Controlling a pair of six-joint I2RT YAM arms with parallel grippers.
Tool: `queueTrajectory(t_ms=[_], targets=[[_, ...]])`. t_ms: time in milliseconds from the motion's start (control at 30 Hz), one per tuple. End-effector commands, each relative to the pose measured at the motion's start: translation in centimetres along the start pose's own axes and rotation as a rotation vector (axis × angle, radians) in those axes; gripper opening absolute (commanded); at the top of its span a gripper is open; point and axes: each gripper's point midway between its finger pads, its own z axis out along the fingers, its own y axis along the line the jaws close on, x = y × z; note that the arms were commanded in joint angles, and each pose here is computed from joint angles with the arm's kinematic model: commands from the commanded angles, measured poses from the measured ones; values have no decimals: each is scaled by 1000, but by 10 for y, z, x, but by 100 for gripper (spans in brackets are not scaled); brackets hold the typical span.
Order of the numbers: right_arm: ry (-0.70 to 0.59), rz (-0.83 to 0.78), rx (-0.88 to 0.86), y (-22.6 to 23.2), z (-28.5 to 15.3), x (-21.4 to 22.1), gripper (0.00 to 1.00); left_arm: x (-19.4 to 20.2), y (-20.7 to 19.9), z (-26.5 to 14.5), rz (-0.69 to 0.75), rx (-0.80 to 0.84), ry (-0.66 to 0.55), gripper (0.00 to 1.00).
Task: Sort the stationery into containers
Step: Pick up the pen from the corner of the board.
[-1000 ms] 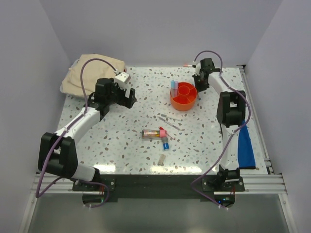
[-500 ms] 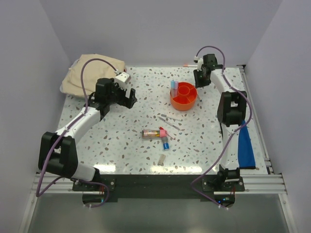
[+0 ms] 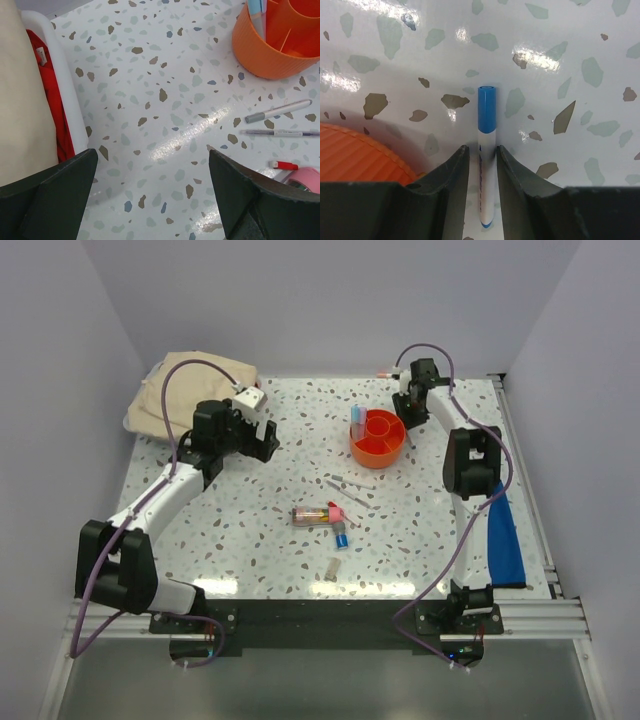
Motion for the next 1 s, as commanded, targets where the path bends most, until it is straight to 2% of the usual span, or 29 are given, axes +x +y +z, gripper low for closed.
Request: queueTrajectory(t_ms=[0,133,167,233,367,433,533,567,633,667,733,767,800,967], targets=[[125,-9,-5,6,12,37,30,-13,0,-6,31,-9,-49,98],[164,-2,-24,7,18,50,19,-15,0,-7,35,-10,-51,98],[169,-2,-37,8,18,52,11,-17,0,-7,39,-10,-56,98],[184,-6,-60,10,20,58,3,-19,1,-6,41,-11,-62,98],[148,-22,-72,6,7,47,0,-25,1,-3,46,-4,-80,98],[78,-34,-59,2,-13,24,0,-27,0,-2,50,3,-83,98],[-110,-27,-86,4,-66,-28,0,-33,-1,-1,57,10,-97,98],[-196,-35,-115,9,-97,-49,0,-34,0,1,60,13,-102,98],[-299,-11,-142,11,-118,-66,0,-37,0,2,62,10,-109,98],[-421,-30,-176,15,-137,-89,0,-38,1,3,64,12,-109,98],[-528,-12,-203,26,-166,-87,0,-38,0,4,64,17,-106,98],[-648,-36,-197,26,-180,-103,0,-38,-1,4,64,20,-101,98],[-660,-23,-202,31,-185,-88,0,-37,-1,5,65,25,-99,98],[-780,20,-251,43,-190,-77,0,-35,-4,2,67,29,-87,98]])
